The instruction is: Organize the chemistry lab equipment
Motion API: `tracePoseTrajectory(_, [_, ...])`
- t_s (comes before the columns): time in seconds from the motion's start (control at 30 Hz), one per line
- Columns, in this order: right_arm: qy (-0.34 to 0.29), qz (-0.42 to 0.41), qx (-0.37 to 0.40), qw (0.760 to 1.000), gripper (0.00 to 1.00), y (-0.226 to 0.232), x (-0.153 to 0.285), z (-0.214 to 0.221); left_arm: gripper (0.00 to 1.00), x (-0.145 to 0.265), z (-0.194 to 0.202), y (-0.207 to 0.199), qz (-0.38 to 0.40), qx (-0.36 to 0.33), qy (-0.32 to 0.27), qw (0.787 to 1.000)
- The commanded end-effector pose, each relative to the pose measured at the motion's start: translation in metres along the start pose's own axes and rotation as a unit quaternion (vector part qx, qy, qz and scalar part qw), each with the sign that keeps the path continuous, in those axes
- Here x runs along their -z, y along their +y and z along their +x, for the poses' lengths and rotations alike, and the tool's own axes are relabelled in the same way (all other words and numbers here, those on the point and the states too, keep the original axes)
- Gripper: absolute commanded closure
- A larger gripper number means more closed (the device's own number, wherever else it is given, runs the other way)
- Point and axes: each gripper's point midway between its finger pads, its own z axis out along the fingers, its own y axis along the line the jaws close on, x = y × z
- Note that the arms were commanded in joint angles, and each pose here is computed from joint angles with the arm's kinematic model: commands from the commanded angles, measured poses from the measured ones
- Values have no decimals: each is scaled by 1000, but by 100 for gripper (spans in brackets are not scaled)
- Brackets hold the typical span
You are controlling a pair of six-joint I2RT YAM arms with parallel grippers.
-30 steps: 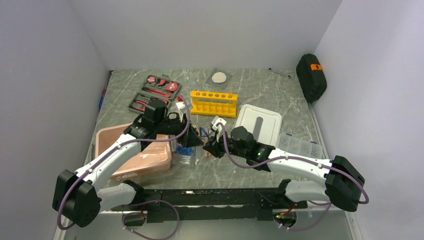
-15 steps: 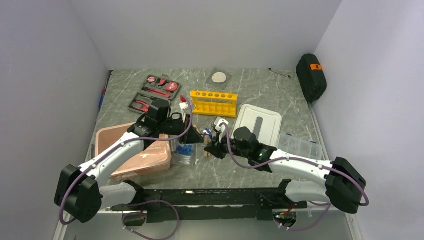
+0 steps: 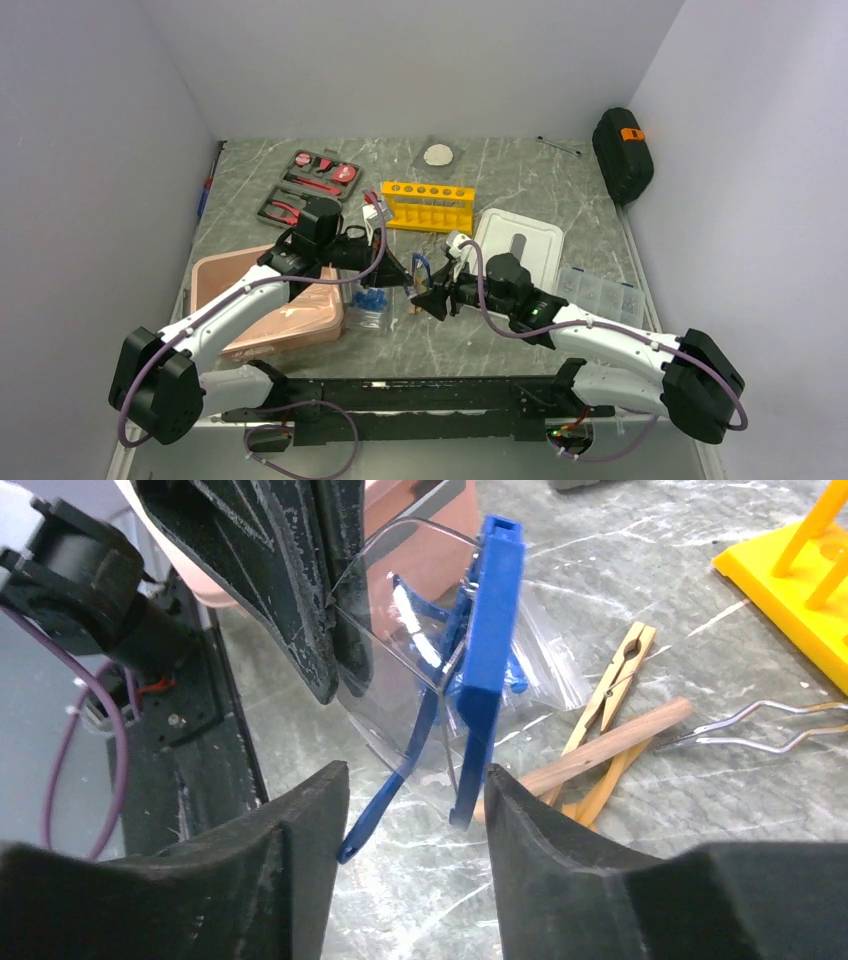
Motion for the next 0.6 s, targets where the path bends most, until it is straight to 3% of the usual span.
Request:
tracePoseTrajectory(0.0, [-55, -13, 9, 998, 40, 3, 7, -29, 100, 4, -5, -14, 24, -16, -10, 1000])
tracePoseTrajectory(0.3, [-59, 15, 23, 998, 15, -6, 22, -38, 100, 8, -10, -8, -13, -31, -18, 999])
tracePoseTrajectory(0.57, [-114, 57, 49, 991, 11, -11, 53, -76, 100, 19, -25, -6, -58, -56, -50, 996])
